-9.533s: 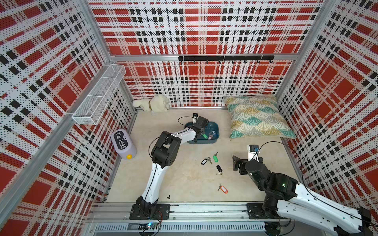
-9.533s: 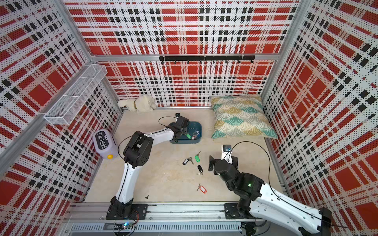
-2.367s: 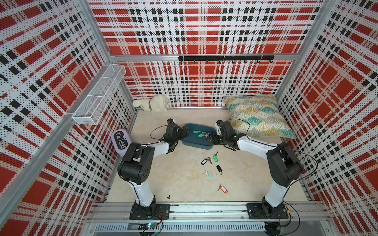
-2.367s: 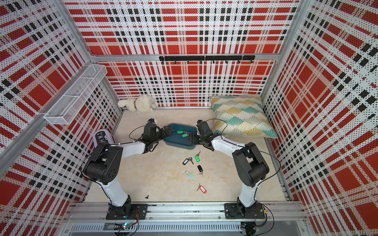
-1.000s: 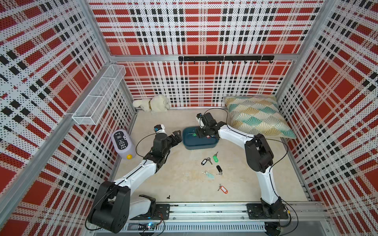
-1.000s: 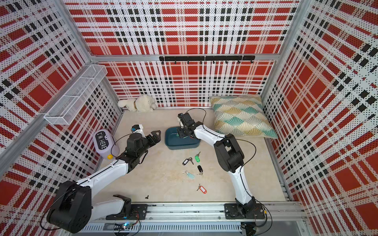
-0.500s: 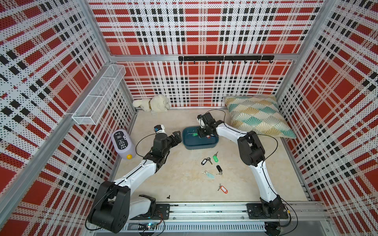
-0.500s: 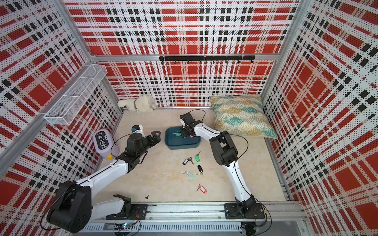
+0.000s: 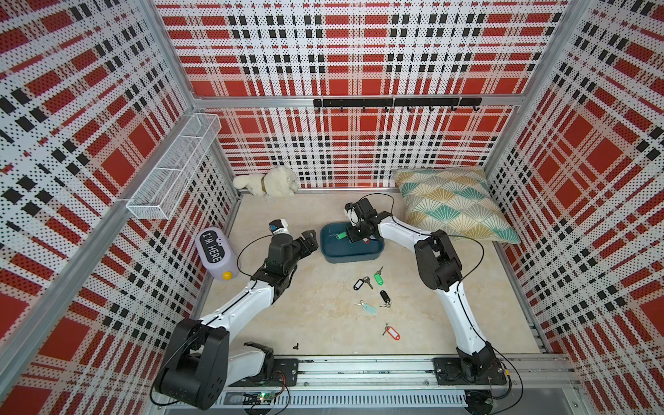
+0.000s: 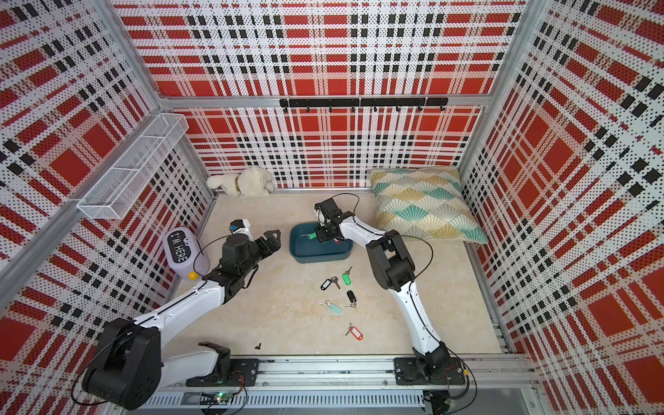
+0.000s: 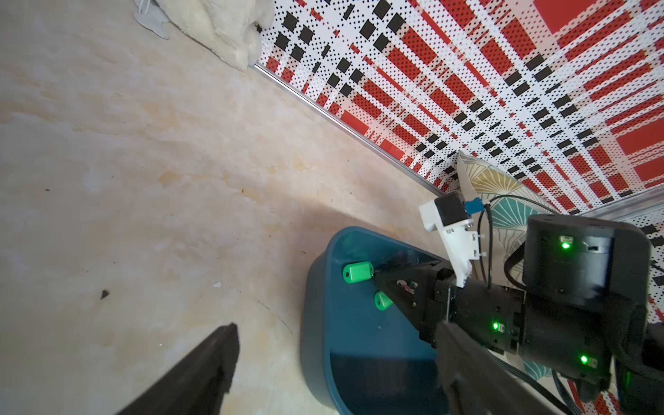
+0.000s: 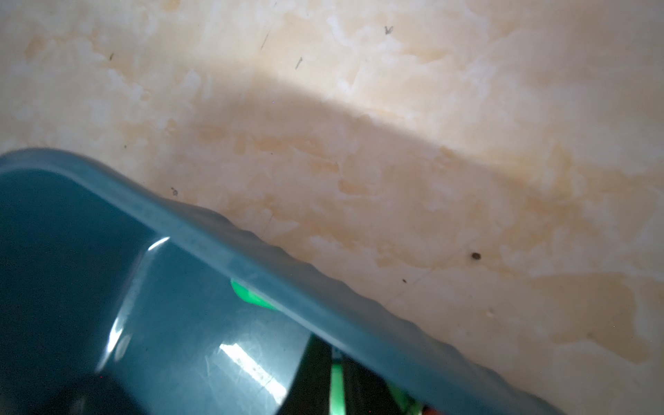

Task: Take the keys out of the storage box
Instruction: Pick up the key from the storage box, then place the key at the center of the board.

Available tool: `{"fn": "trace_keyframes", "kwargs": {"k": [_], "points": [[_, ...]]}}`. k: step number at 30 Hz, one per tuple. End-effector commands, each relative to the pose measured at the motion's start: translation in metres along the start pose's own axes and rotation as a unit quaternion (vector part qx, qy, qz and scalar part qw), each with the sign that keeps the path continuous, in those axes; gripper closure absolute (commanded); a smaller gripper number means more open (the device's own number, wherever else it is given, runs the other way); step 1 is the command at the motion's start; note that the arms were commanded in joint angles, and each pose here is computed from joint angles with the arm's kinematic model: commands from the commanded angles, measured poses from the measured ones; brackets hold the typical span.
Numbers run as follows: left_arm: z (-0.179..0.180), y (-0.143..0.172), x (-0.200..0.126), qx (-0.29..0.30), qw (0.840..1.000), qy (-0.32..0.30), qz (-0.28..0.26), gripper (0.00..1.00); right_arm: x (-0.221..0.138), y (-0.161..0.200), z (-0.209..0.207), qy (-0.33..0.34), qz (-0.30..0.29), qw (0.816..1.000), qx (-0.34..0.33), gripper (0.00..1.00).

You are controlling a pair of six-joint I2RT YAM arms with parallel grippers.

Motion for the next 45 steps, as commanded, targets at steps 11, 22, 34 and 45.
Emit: {"fn": "trace_keyframes", "kwargs": {"k": [11,22,34,45], "points": [[0.002,-0.007,-0.014,0.001,1.0,-0.002,-0.017,0.08,-0.05,-0.022,0.026,-0.037,-0.03,0.999,-0.018,1.0],[-0.008,-0.015,-0.043,-0.012,0.998,0.028,-0.055,0.08,-0.114,-0.02,0.044,-0.057,-0.065,0.996,-0.014,1.0],[-0.059,-0.008,-0.065,0.011,0.994,0.093,-0.057,0.07,-0.245,0.119,0.083,-0.167,-0.088,0.977,-0.102,1.0],[-0.092,0.003,-0.075,0.018,0.991,0.116,-0.057,0.07,-0.269,0.278,0.078,-0.187,-0.025,0.978,-0.088,1.0]]}}
Point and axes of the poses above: each gripper's point midway between its finger pads, its own x axis out along the fingers, its own z axis along the line the jaws close on, y = z × x, the point moved 9 cm from there along -x, back along the fingers, and after that the axes turned 15 degrees about x, right-handed, at the moved point
